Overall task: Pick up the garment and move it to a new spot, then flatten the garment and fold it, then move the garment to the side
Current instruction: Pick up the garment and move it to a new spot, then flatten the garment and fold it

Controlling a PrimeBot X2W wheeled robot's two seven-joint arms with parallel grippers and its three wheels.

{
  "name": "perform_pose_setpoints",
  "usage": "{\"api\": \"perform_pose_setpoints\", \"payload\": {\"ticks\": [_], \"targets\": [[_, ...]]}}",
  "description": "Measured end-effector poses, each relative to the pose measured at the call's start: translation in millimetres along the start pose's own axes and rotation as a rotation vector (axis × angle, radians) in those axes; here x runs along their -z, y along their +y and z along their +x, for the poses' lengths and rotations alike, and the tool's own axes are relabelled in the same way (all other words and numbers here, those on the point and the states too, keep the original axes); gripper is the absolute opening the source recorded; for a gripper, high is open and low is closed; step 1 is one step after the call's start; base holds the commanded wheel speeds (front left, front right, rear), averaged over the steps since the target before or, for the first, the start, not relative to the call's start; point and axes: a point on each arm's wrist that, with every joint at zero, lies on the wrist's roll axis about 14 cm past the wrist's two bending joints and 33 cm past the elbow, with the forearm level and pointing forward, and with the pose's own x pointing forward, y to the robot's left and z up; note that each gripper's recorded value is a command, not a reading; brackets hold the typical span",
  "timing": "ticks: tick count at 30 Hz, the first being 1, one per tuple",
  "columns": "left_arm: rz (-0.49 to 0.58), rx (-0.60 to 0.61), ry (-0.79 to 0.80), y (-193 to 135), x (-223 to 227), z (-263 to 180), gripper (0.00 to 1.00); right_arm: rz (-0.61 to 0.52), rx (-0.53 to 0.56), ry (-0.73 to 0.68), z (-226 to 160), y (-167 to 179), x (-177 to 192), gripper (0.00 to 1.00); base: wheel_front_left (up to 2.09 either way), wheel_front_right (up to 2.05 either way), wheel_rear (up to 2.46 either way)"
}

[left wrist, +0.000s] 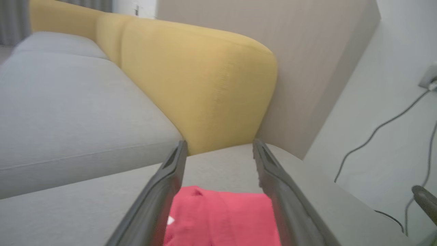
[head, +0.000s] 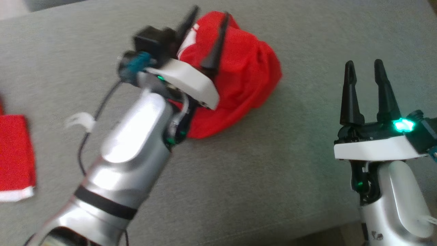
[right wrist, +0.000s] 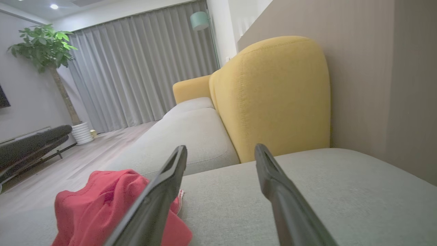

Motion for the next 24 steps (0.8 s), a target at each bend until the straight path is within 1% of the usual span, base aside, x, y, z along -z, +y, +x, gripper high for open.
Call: {"api": "perform_pose_setpoints", "payload": {"ticks": [3,6,8,11,15,17,20,24], "targets": [[0.040,-0.096,-0.067,34.6,-27.2,-13.6,1.00,-0.005,-0.038,0.000,4.7,13.1,1.4,1.00,0.00,0.00,0.00],[0.080,-0.205,-0.104,73.4,-45.8,-42.1,1.00,-0.010,-0.082,0.006,6.3,28.8,4.1,1.00,0.00,0.00,0.00],[0.091,-0.277,-0.093,94.9,-44.9,-70.4,1.00,-0.008,-0.108,0.011,4.3,38.7,5.6,1.00,0.00,0.00,0.00],[0.098,-0.384,-0.037,115.4,-26.7,-120.1,1.00,-0.007,-0.134,0.031,-3.1,48.9,11.1,1.00,0.00,0.00,0.00],[0.075,-0.491,0.010,121.6,-5.5,-178.0,1.00,0.004,-0.185,0.049,-13.3,67.3,15.1,1.00,0.00,0.00,0.00],[0.050,-0.541,-0.004,122.5,-5.4,-198.5,1.00,0.002,-0.213,0.044,-16.0,77.1,12.6,1.00,0.00,0.00,0.00],[0.034,-0.584,-0.022,119.4,-4.7,-216.7,1.00,0.004,-0.236,0.050,-20.7,85.0,12.7,1.00,0.00,0.00,0.00],[0.004,-0.593,-0.030,109.1,2.3,-222.4,1.00,0.004,-0.244,0.061,-24.7,87.5,15.0,1.00,0.00,0.00,0.00]]}}
